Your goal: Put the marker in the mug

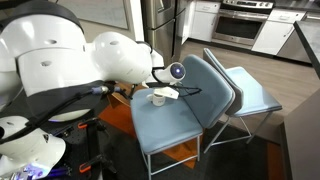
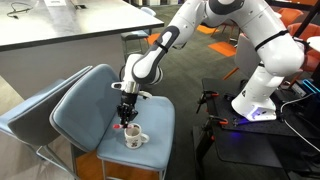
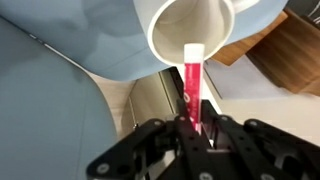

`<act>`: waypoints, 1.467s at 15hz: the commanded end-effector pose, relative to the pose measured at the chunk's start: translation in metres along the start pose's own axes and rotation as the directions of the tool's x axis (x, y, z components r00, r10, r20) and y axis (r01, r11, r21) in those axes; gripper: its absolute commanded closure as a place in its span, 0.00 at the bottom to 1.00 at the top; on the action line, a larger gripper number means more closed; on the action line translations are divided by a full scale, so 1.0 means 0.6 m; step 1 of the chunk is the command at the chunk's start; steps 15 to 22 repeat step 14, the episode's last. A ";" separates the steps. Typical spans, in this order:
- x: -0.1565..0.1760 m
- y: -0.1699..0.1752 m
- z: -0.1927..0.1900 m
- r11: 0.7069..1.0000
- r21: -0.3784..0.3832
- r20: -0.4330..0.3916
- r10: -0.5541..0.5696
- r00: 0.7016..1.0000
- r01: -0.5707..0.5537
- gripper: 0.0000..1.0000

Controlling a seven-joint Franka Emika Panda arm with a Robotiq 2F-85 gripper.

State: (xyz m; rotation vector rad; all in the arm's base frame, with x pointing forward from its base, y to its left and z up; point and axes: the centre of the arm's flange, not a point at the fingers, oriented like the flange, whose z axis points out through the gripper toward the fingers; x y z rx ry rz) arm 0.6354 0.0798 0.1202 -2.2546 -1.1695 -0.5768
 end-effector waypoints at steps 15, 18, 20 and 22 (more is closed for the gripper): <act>0.013 -0.019 -0.034 0.989 0.136 0.192 0.033 0.981 -0.060 0.00; 0.013 -0.019 -0.034 0.989 0.136 0.192 0.033 0.981 -0.060 0.00; 0.013 -0.019 -0.034 0.989 0.136 0.192 0.033 0.981 -0.060 0.00; 0.013 -0.019 -0.034 0.989 0.136 0.192 0.033 0.981 -0.060 0.00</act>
